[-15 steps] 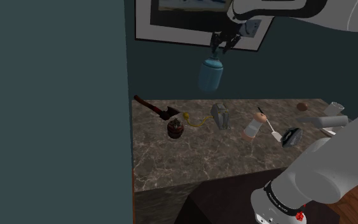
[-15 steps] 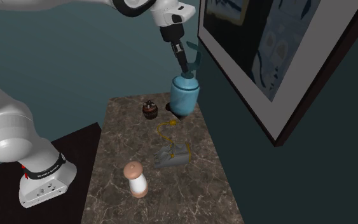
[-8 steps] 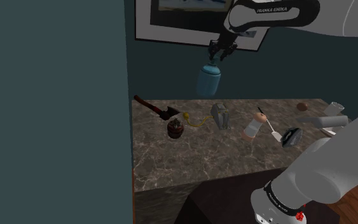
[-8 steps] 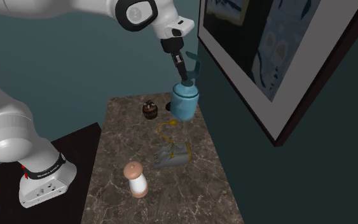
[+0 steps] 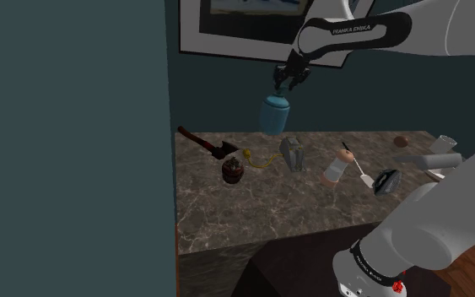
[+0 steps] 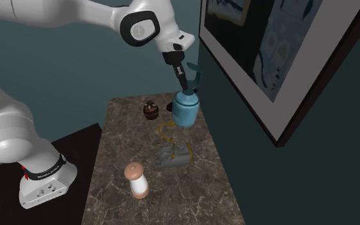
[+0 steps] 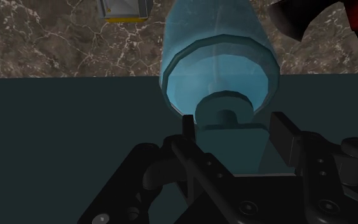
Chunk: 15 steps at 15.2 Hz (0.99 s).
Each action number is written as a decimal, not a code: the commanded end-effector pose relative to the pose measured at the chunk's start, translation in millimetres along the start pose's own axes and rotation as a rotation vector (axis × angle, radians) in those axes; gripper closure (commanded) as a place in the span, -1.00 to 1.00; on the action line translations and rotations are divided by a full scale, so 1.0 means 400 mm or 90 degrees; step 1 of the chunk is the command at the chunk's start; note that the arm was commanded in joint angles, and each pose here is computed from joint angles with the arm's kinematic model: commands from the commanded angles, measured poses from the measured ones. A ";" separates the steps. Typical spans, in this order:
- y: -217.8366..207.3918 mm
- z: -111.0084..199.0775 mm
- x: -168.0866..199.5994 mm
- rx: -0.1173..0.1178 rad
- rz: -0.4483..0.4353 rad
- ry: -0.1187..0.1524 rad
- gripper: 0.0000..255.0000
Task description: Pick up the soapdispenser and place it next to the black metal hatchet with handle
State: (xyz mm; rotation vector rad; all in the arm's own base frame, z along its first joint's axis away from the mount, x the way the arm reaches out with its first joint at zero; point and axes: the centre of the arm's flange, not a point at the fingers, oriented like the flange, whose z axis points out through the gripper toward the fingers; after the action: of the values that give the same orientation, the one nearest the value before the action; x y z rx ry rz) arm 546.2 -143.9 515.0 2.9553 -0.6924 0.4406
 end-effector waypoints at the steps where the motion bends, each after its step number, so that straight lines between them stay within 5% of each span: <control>1: 0.000 0.024 -0.008 0.000 0.000 0.001 1.00; 15: -0.001 0.201 -0.062 0.000 0.000 0.001 1.00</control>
State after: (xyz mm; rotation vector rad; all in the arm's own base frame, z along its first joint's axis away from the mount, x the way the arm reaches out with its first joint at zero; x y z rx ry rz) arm 546.1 -143.6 435.7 2.9554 -0.6925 0.4406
